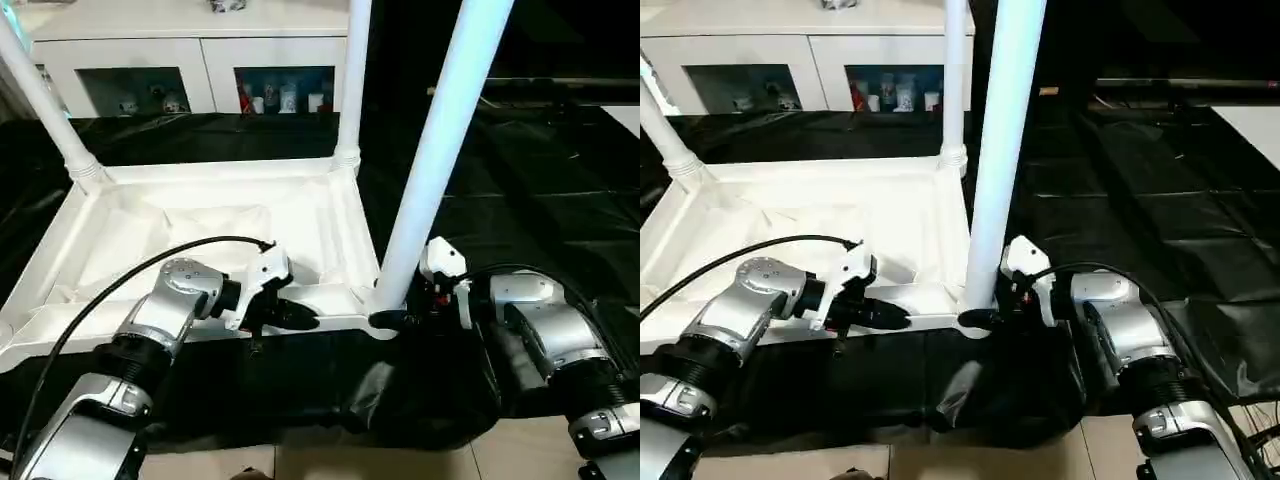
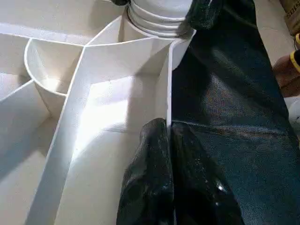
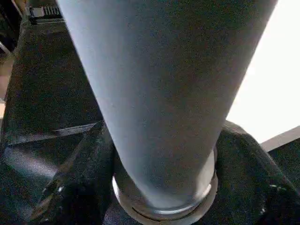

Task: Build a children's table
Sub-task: Rotate leg to tighten

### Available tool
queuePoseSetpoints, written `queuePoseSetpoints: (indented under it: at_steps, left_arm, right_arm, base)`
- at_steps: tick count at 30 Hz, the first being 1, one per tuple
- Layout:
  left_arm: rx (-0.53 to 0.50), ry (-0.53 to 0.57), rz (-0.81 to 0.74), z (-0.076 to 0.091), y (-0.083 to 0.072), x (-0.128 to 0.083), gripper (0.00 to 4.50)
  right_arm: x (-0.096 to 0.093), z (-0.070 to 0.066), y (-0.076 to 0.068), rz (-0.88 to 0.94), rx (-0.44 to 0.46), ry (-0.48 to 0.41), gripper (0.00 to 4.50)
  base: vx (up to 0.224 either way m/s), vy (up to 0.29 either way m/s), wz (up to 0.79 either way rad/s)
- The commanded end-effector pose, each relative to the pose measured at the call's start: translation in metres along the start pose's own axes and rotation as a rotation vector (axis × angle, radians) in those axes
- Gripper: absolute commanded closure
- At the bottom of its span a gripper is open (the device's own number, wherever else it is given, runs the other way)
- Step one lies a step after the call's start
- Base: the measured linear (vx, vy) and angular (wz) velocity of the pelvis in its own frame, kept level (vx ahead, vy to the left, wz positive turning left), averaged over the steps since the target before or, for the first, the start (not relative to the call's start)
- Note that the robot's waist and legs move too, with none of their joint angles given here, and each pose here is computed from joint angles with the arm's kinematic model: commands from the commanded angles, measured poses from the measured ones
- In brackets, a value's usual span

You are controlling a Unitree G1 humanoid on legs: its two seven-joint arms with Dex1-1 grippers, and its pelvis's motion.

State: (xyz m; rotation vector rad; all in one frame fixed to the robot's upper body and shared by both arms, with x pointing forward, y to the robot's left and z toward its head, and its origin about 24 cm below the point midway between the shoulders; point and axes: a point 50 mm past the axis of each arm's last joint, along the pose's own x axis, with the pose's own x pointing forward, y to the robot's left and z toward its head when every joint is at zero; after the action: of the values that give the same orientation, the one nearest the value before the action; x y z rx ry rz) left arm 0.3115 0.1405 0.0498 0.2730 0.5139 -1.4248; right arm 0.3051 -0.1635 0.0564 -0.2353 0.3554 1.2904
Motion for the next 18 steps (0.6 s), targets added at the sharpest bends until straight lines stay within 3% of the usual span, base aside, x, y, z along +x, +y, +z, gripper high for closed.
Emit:
queuePoseSetpoints:
  at_steps: [1, 13, 18]
  left_arm:
    - [-0.009, 0.026, -0.027, -0.003, -0.002, 0.003, 4.5]
    - [-0.014, 0.025, -0.026, -0.003, -0.003, 0.004, 4.5]
    - [-0.056, -0.015, 0.082, -0.001, 0.004, 0.014, 4.5]
  right_arm:
    - [0.003, -0.005, 0.005, 0.021, 0.002, 0.024, 1.82]
    - [0.005, -0.009, 0.007, 0.016, 0.014, 0.026, 1.85]
    - [0.023, -0.012, 0.007, -0.087, 0.135, -0.058, 1.85]
  base:
    - [0.0, 0.0, 0.0]
    - [0.0, 0.0, 0.0]
    - [0.0, 0.0, 0.0]
